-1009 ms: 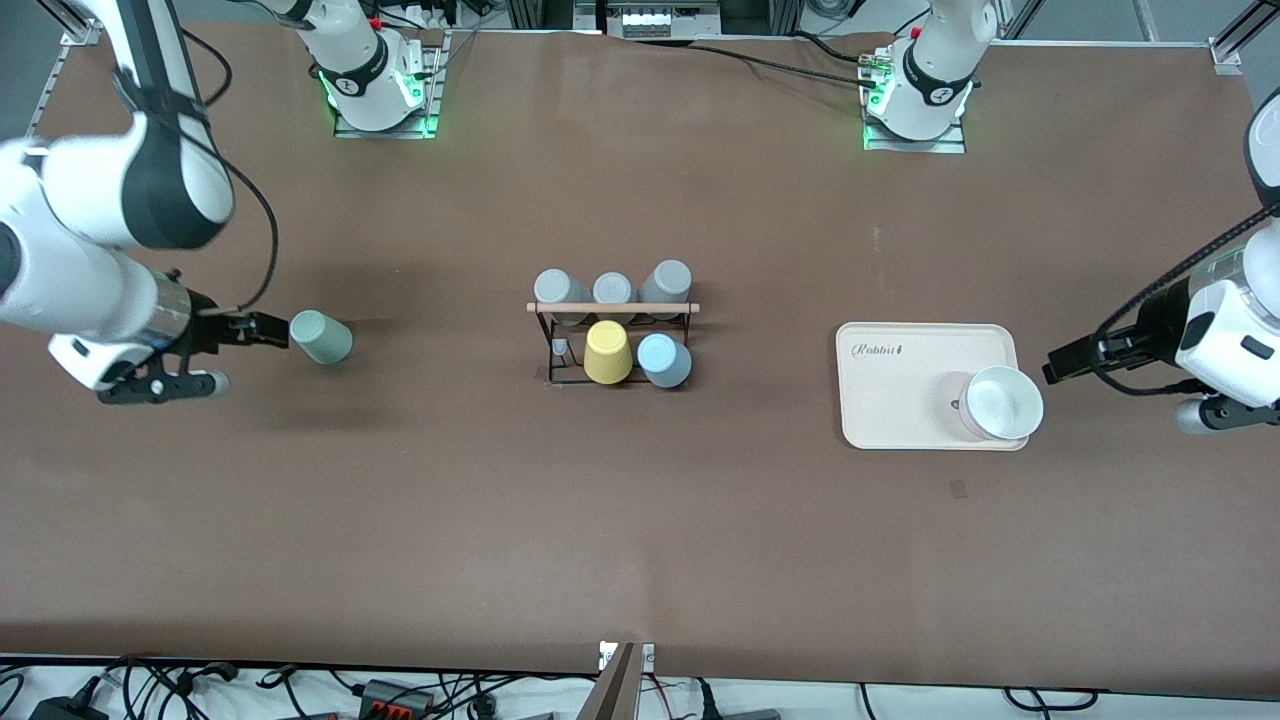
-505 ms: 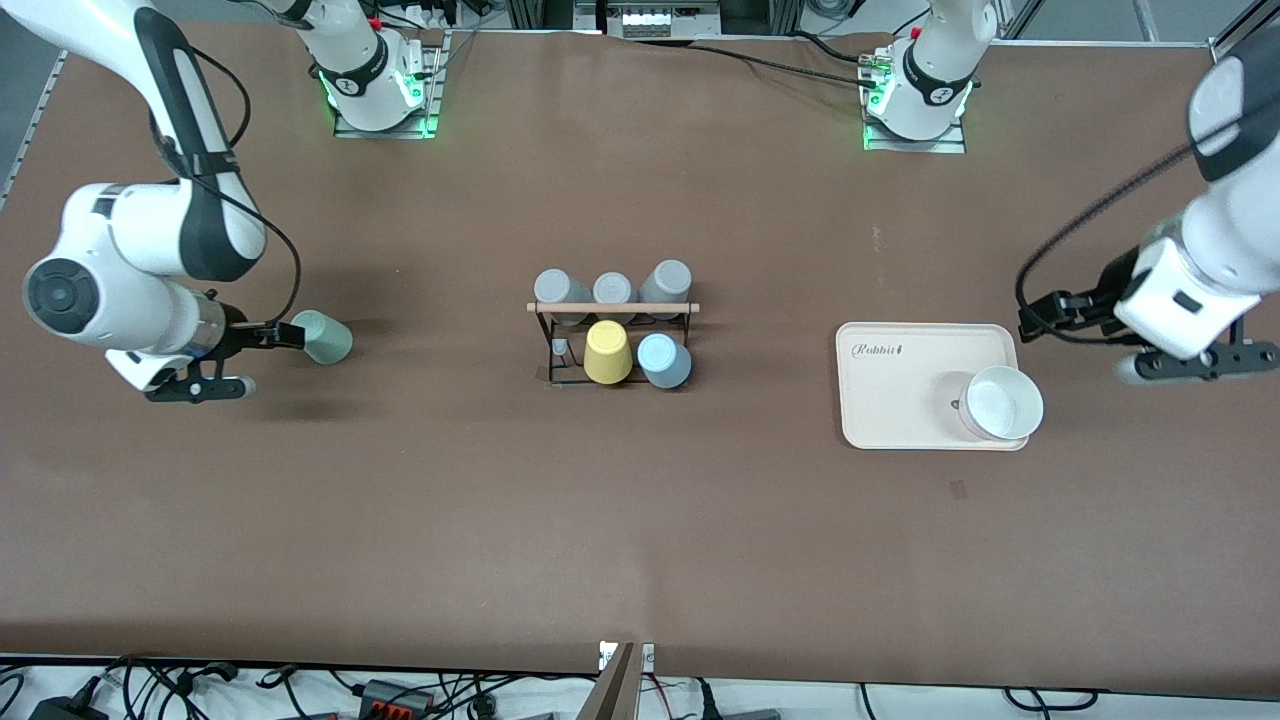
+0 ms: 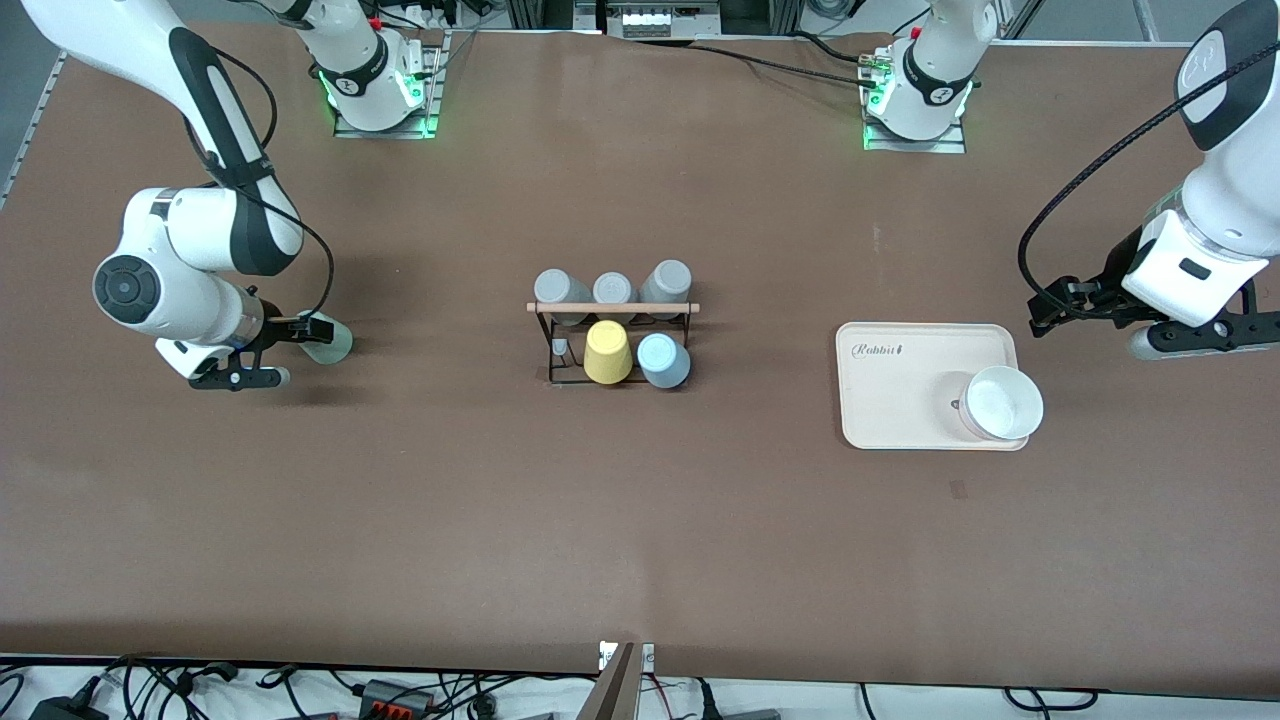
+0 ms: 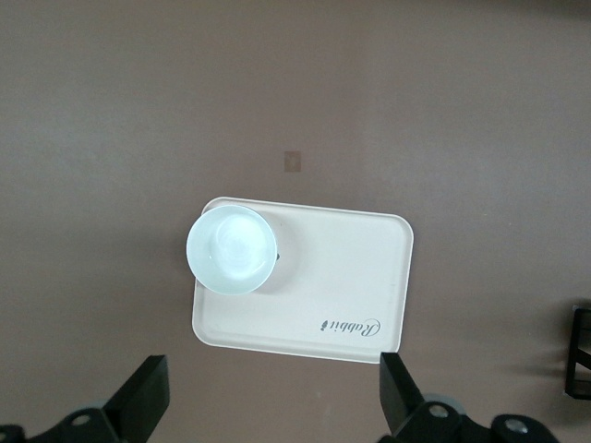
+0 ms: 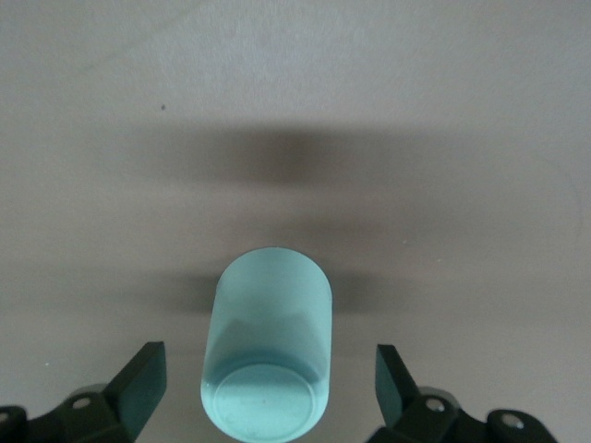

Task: Hang scattered cups on rack with three cups
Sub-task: 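Grasp the pale teal cup with the right gripper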

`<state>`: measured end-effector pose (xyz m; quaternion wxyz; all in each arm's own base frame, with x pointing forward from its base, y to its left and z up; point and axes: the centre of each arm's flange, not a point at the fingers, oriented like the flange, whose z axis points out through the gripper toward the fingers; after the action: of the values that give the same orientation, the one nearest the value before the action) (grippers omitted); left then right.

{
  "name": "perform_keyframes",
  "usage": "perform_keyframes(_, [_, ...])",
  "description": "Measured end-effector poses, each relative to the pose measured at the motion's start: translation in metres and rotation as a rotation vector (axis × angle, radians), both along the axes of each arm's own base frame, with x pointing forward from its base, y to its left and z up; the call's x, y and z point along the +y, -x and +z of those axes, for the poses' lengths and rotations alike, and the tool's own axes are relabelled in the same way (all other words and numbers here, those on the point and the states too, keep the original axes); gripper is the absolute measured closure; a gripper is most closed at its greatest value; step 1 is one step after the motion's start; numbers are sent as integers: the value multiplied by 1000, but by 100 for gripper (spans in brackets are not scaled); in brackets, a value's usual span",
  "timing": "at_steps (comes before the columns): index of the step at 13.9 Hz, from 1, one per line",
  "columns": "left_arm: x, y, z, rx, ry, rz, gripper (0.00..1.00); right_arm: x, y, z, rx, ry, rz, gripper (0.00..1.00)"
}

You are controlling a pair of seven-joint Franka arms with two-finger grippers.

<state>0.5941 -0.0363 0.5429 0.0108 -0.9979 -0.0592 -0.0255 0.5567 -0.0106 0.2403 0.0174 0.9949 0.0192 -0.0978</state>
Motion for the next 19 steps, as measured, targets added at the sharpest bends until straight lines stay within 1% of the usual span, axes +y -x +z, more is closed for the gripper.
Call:
perform_keyframes(2, [0,1,0,5,-1,-2,0,0,6,-12,3,0,-1,0])
perform_keyframes(7, [-1,11,-3,80,-11,-2,0,1,8,-24,14,0,-3,0])
perform_keyframes(8, [-1,13,-3,90,-13,-2,0,1,9,-25,15,0,-3,9])
perform_keyframes(10, [-1,14,-2,91,-13,-9,0,1,8,-24,14,0,-5,33])
perform_keyframes(13, [-1,14,0,87,-14,-29,0,1,5,-19,14,1,-5,33])
perform_keyframes(14, [0,13,1,84,-13,-29,0,3,0,-10,15,0,-2,33])
perform_keyframes(16, [7,13,4,81,9,-11,0,18,-26,27,14,-14,12,33])
perform_keyframes(18, [26,13,5,81,69,30,0,49,-55,77,4,-55,34,33])
perform_keyframes(19, [36,12,5,78,79,31,0,67,-67,98,-1,-79,48,33])
